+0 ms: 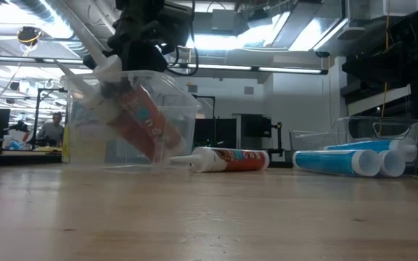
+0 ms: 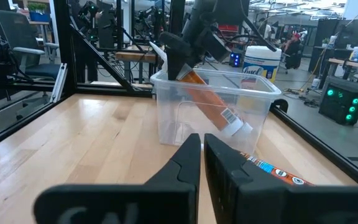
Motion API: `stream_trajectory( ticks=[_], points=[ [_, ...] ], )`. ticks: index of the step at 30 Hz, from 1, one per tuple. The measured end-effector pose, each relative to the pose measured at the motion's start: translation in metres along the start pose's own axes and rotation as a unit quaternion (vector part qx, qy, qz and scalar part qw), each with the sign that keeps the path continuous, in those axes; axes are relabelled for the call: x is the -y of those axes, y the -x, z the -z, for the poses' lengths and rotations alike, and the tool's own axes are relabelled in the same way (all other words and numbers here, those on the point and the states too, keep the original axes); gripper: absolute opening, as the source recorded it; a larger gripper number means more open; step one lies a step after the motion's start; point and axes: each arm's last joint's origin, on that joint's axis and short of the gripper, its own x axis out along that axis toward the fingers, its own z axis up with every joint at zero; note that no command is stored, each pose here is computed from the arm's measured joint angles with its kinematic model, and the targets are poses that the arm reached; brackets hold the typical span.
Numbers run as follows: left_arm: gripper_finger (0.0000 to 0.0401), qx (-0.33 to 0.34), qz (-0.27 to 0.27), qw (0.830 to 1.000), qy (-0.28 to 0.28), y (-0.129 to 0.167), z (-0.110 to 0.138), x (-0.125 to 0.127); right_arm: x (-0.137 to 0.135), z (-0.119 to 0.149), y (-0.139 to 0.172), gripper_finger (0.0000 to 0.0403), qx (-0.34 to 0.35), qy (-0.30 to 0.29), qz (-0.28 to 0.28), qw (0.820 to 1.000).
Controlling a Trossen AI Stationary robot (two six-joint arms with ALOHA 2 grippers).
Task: Pick & place silicon tubes, Sealant and Lysol wipes
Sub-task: Put the bottom orange sealant into the transparent container
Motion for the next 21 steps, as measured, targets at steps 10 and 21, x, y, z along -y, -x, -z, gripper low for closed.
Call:
stream_trajectory(
  ticks=[10,21],
  points=[
    [0.0319,0.038,-0.036,0.999,0.003,0.0,-0.002,-0.002,0.0,0.0,0.0,0.0025,0.0,0.0,0.0,1.0],
    [0.0332,0.127,-0.05,0.991,-0.015,0.013,0.006,-0.001,0.0,0.0,0.0,0.0025,0.0,0.0,0.0,1.0]
  ],
)
